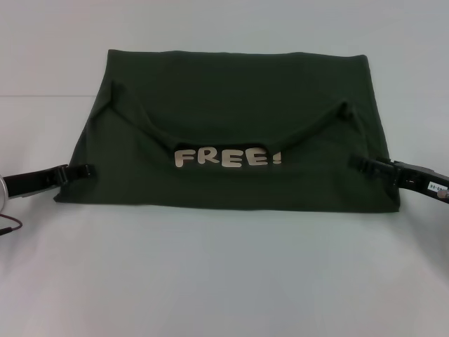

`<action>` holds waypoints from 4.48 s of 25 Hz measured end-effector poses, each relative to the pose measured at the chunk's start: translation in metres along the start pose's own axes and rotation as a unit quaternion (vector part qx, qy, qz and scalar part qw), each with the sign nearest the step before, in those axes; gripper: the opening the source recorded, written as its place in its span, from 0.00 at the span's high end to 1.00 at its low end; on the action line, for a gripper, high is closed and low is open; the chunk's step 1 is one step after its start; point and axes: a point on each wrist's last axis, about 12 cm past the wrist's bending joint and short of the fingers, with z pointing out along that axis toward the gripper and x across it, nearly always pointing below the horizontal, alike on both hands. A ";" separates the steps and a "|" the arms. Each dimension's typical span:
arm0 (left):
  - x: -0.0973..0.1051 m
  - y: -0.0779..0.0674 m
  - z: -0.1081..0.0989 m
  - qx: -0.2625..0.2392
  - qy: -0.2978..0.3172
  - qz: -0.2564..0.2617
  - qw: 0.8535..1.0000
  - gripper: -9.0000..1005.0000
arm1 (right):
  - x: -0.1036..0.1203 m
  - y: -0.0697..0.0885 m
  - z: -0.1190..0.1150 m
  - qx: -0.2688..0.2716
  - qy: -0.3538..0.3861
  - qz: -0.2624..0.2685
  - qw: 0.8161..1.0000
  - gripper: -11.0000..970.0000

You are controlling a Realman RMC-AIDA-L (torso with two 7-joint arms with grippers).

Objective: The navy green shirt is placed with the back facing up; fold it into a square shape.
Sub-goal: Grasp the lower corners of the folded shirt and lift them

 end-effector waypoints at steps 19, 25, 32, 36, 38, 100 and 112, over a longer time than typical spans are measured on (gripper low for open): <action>0.003 -0.007 0.006 0.006 0.008 0.012 1.000 0.33 | 0.000 0.002 0.003 -0.001 0.005 -0.005 1.000 0.07; 0.005 -0.010 0.007 0.010 0.017 0.018 1.000 0.33 | -0.001 0.002 0.004 -0.002 0.005 -0.006 1.000 0.07; 0.007 -0.007 0.006 0.004 0.014 0.017 1.000 0.36 | -0.001 0.003 0.005 -0.003 0.005 -0.006 1.000 0.07; 0.005 -0.006 0.004 0.002 0.009 0.022 1.000 0.46 | -0.001 0.003 0.005 -0.003 0.005 -0.006 1.000 0.07; 0.005 -0.006 0.004 0.001 0.009 0.025 1.000 0.52 | -0.001 0.003 0.005 -0.003 0.005 -0.006 1.000 0.07; 0.003 -0.008 0.005 -0.001 0.014 0.051 0.999 0.98 | -0.068 0.015 0.041 0.151 0.279 0.027 0.948 0.07; 0.003 -0.009 0.005 0.001 0.013 0.050 0.999 0.98 | -0.066 0.010 0.036 0.157 0.278 0.031 0.947 0.08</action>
